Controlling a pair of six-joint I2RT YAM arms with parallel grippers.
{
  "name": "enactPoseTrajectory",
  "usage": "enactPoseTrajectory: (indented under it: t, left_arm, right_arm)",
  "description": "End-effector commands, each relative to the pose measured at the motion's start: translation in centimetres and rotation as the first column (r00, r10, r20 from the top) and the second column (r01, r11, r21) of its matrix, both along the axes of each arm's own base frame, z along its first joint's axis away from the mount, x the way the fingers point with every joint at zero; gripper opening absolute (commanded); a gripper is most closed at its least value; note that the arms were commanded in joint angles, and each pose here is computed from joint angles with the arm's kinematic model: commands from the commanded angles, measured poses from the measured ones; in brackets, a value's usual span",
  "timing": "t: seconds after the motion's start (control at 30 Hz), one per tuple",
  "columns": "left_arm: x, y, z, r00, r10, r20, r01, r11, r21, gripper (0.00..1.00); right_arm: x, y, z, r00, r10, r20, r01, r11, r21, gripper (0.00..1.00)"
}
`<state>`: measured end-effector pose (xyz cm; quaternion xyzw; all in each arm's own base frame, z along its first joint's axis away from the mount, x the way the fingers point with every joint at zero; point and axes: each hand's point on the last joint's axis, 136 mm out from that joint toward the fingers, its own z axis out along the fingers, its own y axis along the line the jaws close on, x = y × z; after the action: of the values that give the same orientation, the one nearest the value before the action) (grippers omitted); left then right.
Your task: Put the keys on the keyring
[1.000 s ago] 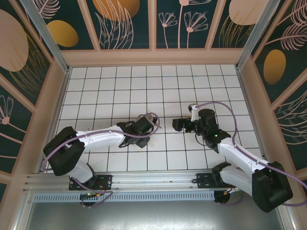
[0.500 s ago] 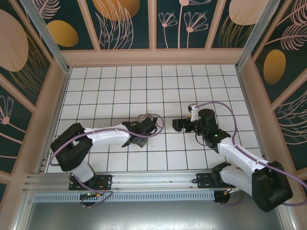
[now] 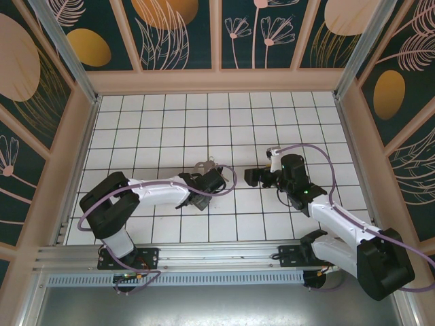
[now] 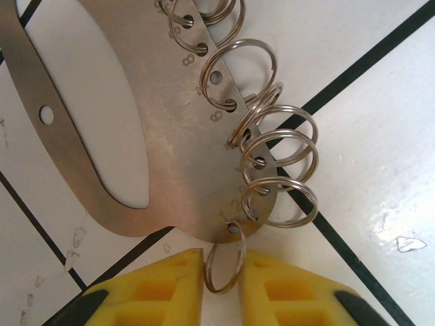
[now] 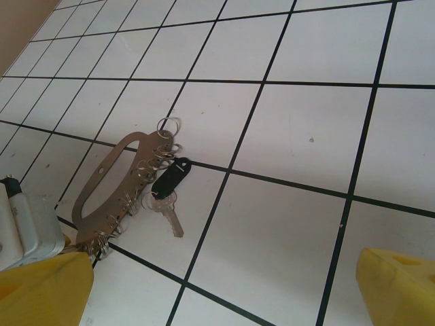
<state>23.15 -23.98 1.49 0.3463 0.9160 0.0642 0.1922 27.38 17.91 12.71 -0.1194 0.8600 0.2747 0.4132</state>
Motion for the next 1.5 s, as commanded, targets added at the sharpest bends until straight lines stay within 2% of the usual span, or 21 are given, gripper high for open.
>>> enactPoseTrajectory:
  t: [0.0, 0.23, 0.73, 1.0, 1.17, 1.47]
  left_arm:
    - [0.0, -0.1, 0.2, 1.0, -0.024, -0.003, 0.024, 0.999, 0.024, 0.15]
    - [-1.2, -1.0, 0.6, 0.997, -0.054, -0.057, 0.051, 0.998, -0.044, 0.0]
    - [-1.2, -3.7, 8.3, 0.998, -0.064, -0.004, 0.06, 0.961, -0.269, 0.0]
    - [-0.2, -5.7, 12.1, 0.992, -0.1, 0.072, 0.119, 0.929, -0.35, 0.0]
    - [0.2, -6.2, 13.7, 0.989, -0.107, 0.105, 0.139, 0.917, -0.374, 0.0]
    - [0.2, -6.7, 16.8, 0.98, -0.099, 0.17, 0.168, 0.873, -0.457, 0.0]
  right_arm:
    - [0.6, -0.1, 1.2, 0.999, -0.011, 0.03, 0.011, 1.0, -0.006, 0.99]
    - [0.5, -0.3, 1.3, 0.999, -0.014, 0.033, 0.014, 1.0, -0.011, 0.99]
    - [0.1, 0.3, 4.0, 0.994, 0.028, 0.109, -0.032, 0.999, 0.033, 0.99]
    - [-0.4, 1.7, 7.5, 0.976, 0.107, 0.191, -0.124, 0.989, 0.084, 0.99]
    - [-0.7, 1.7, 8.9, 0.969, 0.108, 0.22, -0.133, 0.986, 0.104, 0.98]
    - [-0.7, 1.6, 10.2, 0.969, 0.083, 0.234, -0.119, 0.982, 0.144, 0.9]
